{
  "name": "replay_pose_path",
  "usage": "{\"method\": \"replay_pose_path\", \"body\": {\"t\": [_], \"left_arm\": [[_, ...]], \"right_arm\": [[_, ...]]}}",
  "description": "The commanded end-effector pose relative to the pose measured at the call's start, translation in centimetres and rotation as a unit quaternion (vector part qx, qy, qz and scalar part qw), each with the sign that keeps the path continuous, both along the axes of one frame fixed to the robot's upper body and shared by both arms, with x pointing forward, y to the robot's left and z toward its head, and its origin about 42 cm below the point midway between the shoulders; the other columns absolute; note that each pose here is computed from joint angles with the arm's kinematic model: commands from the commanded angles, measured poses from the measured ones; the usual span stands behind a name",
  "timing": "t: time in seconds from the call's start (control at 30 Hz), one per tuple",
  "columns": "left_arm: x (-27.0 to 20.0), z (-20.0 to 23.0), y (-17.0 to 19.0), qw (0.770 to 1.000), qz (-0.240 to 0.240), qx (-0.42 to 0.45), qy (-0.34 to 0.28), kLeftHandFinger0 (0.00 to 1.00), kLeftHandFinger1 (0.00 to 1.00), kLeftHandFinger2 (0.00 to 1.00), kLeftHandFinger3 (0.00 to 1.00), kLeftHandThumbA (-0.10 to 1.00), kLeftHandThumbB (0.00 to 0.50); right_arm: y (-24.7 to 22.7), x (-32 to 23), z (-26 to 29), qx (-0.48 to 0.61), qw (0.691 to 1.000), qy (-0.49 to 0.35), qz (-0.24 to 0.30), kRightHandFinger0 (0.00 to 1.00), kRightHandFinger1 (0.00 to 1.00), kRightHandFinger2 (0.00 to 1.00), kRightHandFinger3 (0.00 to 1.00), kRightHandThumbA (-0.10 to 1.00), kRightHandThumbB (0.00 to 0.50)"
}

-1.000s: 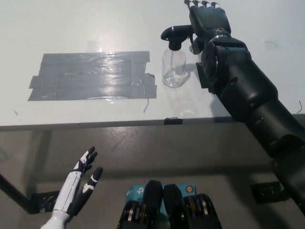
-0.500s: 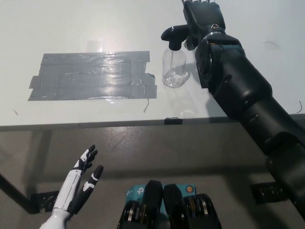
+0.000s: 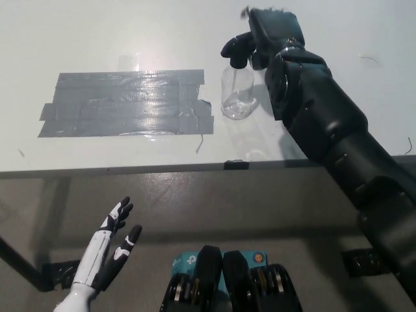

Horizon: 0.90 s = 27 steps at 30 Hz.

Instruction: The robot grabs the black lid of the spray bottle on the desk and places it on the black area of the desk

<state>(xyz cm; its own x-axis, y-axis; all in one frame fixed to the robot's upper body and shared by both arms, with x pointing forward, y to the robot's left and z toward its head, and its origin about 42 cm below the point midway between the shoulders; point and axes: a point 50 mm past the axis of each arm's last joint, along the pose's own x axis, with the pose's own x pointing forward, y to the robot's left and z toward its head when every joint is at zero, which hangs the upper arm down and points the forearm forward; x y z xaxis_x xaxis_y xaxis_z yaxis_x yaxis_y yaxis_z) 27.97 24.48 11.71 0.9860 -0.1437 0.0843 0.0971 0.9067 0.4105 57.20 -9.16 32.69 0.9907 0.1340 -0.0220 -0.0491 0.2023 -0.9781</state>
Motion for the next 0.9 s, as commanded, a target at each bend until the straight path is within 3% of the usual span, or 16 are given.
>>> {"method": "replay_pose_path", "body": {"t": [0.0,0.03,0.07,0.1,0.17,0.23,0.27,0.33,0.43,0.6,0.77,0.87], "left_arm": [[0.5,1.4,0.2,0.999,-0.012,0.008,-0.029,1.0,1.0,1.0,1.0,0.92,0.003],[0.5,1.5,0.3,0.999,-0.013,0.008,-0.031,1.0,1.0,1.0,1.0,0.92,0.006],[0.6,1.5,0.3,0.999,-0.014,0.009,-0.032,1.0,1.0,1.0,1.0,0.92,0.006],[0.6,1.5,0.4,0.999,-0.014,0.009,-0.033,1.0,1.0,1.0,1.0,0.92,0.005],[0.7,1.7,0.3,0.999,-0.015,0.008,-0.028,1.0,1.0,1.0,1.0,0.93,0.012],[0.8,1.7,0.2,0.999,-0.017,0.012,-0.028,1.0,1.0,1.0,1.0,0.94,0.0],[0.8,1.8,0.2,0.999,-0.017,0.012,-0.029,1.0,1.0,1.0,1.0,0.94,0.0],[0.9,1.8,0.2,0.999,-0.019,0.012,-0.032,1.0,1.0,1.0,1.0,0.94,0.0],[1.0,1.7,0.2,0.999,-0.02,0.012,-0.031,1.0,1.0,1.0,1.0,0.95,0.0],[0.8,1.6,0.0,0.999,-0.022,0.02,-0.037,1.0,1.0,0.96,1.0,0.93,0.0],[-0.2,0.8,0.0,0.999,-0.018,0.014,-0.023,1.0,1.0,0.95,1.0,0.93,0.005],[-0.5,0.6,0.1,1.0,-0.017,0.008,-0.019,1.0,1.0,0.95,1.0,0.87,0.0]], "right_arm": [[-0.5,0.9,1.7,0.036,0.999,-0.026,0.019,0.01,0.22,0.5,0.38,-0.1,0.246],[-0.9,0.9,1.2,0.041,0.999,-0.031,0.015,0.01,0.25,0.59,0.39,-0.1,0.228],[-1.2,1.0,1.0,0.045,0.998,-0.035,0.013,0.02,0.35,0.74,0.48,-0.1,0.217],[-1.4,1.0,0.9,0.048,0.998,-0.039,0.012,0.02,0.39,0.78,0.54,-0.1,0.212],[-2.2,1.2,0.5,0.058,0.997,-0.048,0.006,0.05,0.47,0.84,0.81,-0.1,0.212],[-2.7,1.3,0.7,0.061,0.996,-0.065,0.007,0.08,0.53,0.85,0.95,-0.1,0.203],[-2.7,1.3,0.7,0.061,0.996,-0.067,0.007,0.07,0.54,0.84,0.99,-0.1,0.163],[-2.7,1.4,1.2,0.061,0.994,-0.084,0.01,0.12,0.57,0.87,1.0,-0.1,0.182],[-2.6,1.4,2.1,0.072,0.992,-0.106,0.017,0.09,0.54,0.84,0.98,-0.1,0.134],[-2.1,1.3,3.4,0.088,0.986,-0.141,0.026,0.04,0.43,0.75,0.85,0.0,0.114],[-0.8,0.7,5.0,0.085,0.983,-0.159,0.045,0.03,0.43,0.75,0.87,-0.02,0.101],[0.3,0.3,6.5,0.082,0.98,-0.169,0.059,0.05,0.47,0.81,0.97,-0.04,0.096]]}}
